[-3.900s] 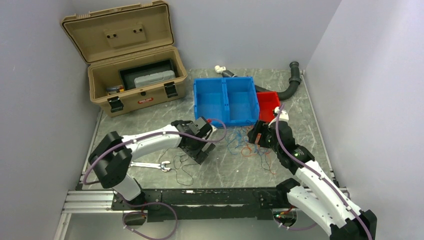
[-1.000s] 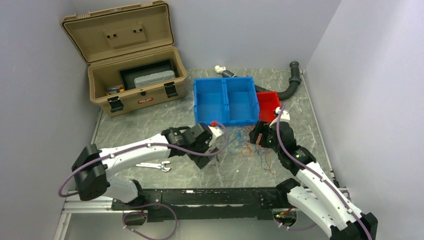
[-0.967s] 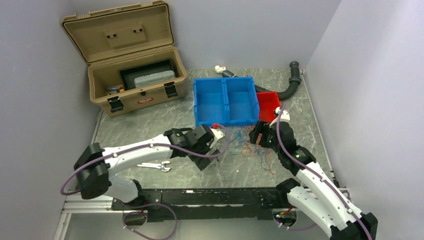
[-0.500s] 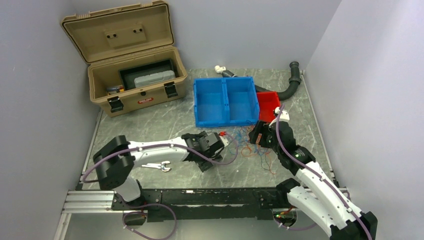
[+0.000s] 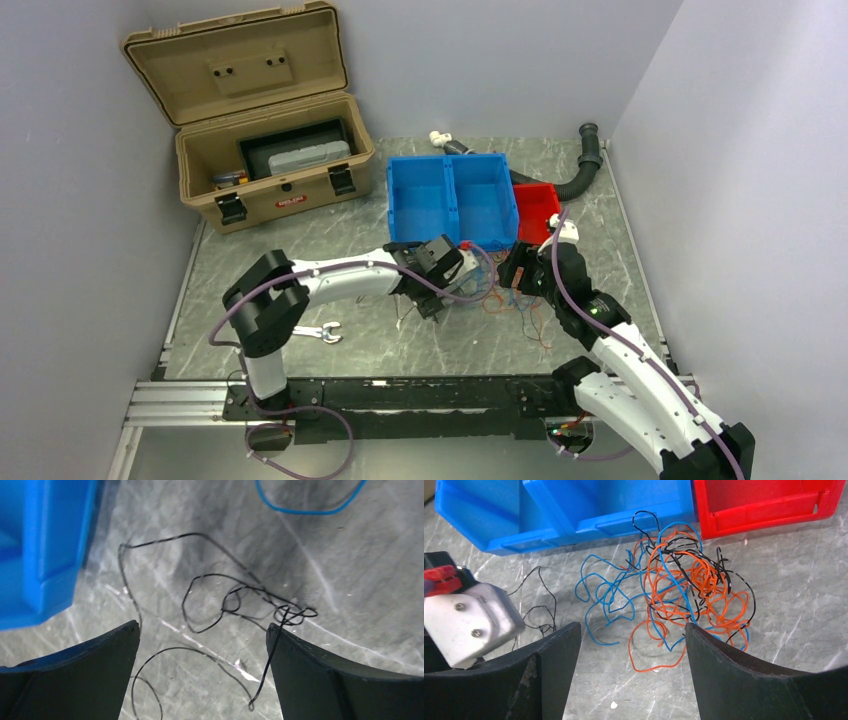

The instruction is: Untangle the cables

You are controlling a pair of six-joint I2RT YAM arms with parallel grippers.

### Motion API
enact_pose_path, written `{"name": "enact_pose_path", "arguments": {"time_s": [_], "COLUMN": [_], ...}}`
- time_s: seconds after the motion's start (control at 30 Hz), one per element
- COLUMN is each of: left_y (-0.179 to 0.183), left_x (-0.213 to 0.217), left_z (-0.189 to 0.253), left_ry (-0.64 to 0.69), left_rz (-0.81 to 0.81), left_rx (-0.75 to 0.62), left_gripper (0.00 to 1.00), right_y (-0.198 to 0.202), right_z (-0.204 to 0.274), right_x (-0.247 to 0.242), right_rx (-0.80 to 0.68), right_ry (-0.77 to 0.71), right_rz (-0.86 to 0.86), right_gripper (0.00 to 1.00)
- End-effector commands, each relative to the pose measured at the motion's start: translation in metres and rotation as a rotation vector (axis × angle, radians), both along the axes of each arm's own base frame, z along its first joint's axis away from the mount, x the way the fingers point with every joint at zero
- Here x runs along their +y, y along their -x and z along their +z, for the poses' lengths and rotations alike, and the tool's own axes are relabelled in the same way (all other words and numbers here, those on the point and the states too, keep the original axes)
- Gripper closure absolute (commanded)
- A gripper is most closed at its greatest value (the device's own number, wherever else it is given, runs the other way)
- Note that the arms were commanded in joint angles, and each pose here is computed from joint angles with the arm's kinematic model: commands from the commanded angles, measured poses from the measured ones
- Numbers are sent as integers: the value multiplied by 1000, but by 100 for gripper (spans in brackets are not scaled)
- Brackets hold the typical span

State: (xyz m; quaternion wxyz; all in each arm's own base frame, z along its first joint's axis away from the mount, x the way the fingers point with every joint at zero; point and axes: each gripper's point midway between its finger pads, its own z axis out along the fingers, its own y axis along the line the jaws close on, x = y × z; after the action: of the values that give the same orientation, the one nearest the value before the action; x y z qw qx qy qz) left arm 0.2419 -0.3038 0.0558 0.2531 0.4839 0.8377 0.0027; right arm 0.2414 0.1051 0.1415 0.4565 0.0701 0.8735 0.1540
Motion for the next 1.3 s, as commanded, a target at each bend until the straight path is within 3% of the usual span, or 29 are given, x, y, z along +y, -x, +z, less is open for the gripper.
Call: {"name": "enact_pose_path", "arguments": {"time_s": [0.0, 0.33, 0.37, 0.43, 0.57, 0.6, 0.97, 1.17, 1.27], "left_y": [6, 0, 2, 8, 14, 15, 22, 22, 24], "left_x": [-23, -18, -18, -20, -18, -16, 7, -10, -24], "left_z": [-3, -25, -27, -29, -32, -32, 32, 48, 39], "left_ry": [58, 240, 248, 263, 260, 254, 281, 389, 374], "left_rz": [-111, 39, 65, 68, 73, 78, 112, 131, 150], "left_rx": [96, 404, 431, 489, 528, 531, 429, 420, 407], "left_gripper": [1, 1, 6, 30, 92, 100, 100, 100, 100], "right_y": [-8, -9, -9, -10, -11, -11, -12, -11, -8], "right_z": [23, 23, 22, 23, 24, 24, 26, 25, 19], "right_x": [2, 2, 2, 2, 3, 3, 5, 8, 21], "right_rx": [-63, -64, -63, -62, -64, -65, -65, -62, -46], "right_ry": [-16, -10, -9, -9, -8, -8, -18, -30, -45], "right_rz": [3, 0, -1, 2, 1, 1, 7, 19, 99], "right_gripper": [22, 22, 22, 22, 22, 22, 22, 22, 23]}}
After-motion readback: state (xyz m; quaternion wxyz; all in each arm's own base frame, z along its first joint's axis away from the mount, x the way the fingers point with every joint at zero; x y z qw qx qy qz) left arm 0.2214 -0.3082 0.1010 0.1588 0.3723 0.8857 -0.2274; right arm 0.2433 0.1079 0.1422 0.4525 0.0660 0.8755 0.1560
